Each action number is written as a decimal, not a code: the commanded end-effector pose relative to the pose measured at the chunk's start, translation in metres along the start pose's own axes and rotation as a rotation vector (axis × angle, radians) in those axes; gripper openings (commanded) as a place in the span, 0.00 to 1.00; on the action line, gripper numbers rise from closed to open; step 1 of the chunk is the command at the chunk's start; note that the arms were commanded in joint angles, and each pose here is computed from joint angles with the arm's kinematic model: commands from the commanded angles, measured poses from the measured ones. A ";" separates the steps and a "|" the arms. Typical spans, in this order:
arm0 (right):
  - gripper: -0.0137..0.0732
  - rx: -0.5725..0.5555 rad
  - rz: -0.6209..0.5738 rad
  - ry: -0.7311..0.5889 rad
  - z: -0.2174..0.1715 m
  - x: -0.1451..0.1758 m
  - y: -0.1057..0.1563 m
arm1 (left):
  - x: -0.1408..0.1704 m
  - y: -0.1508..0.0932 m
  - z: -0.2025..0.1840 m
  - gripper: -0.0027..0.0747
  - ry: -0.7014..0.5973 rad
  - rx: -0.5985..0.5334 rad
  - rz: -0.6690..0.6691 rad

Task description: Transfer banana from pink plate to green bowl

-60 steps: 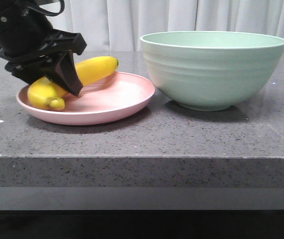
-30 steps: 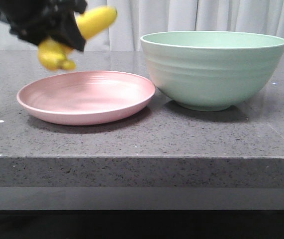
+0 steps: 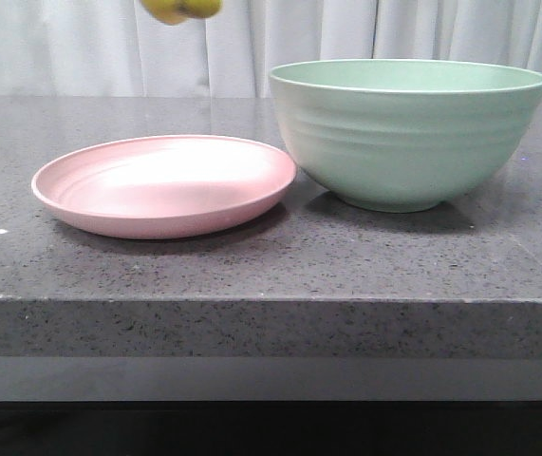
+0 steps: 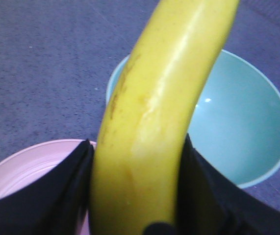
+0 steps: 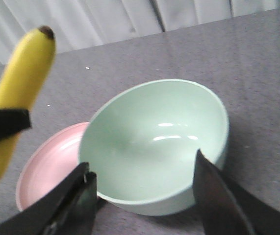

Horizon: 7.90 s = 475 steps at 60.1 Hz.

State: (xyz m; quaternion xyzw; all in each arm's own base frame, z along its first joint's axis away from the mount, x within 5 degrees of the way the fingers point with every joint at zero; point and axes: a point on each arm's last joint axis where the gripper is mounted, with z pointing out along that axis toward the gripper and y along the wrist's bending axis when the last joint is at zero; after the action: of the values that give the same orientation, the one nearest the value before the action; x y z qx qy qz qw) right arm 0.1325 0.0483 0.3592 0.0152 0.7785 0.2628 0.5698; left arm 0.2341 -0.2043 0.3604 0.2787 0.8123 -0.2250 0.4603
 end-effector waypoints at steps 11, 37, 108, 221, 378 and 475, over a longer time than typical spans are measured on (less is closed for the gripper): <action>0.74 -0.167 0.109 -0.119 0.036 -0.035 0.038 | -0.020 -0.015 -0.016 0.30 -0.136 0.042 0.008; 0.85 -0.224 0.126 -0.066 0.113 -0.050 0.079 | -0.020 -0.015 -0.016 0.30 -0.136 0.042 0.008; 0.28 -0.188 0.096 -0.052 0.152 -0.052 0.079 | -0.019 -0.016 -0.019 0.81 -0.123 0.044 0.011; 0.74 0.072 -0.327 0.003 0.109 -0.106 0.010 | -0.027 0.089 -0.112 0.75 -0.304 -0.384 -0.091; 0.06 0.085 -0.290 -0.172 -0.014 -0.012 -0.008 | 0.259 0.049 -0.166 0.01 -0.509 -0.740 -0.044; 0.06 0.244 -0.361 -0.374 -0.038 0.042 -0.045 | 0.260 0.050 -0.165 0.01 -0.549 -0.748 -0.038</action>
State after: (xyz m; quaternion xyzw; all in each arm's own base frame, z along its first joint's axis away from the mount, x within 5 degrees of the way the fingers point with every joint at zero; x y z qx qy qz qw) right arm 0.1074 0.0140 0.3127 -0.0288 0.7277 0.0623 0.6825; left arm 0.0563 -0.0009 0.1981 0.0158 0.7270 0.0090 0.6864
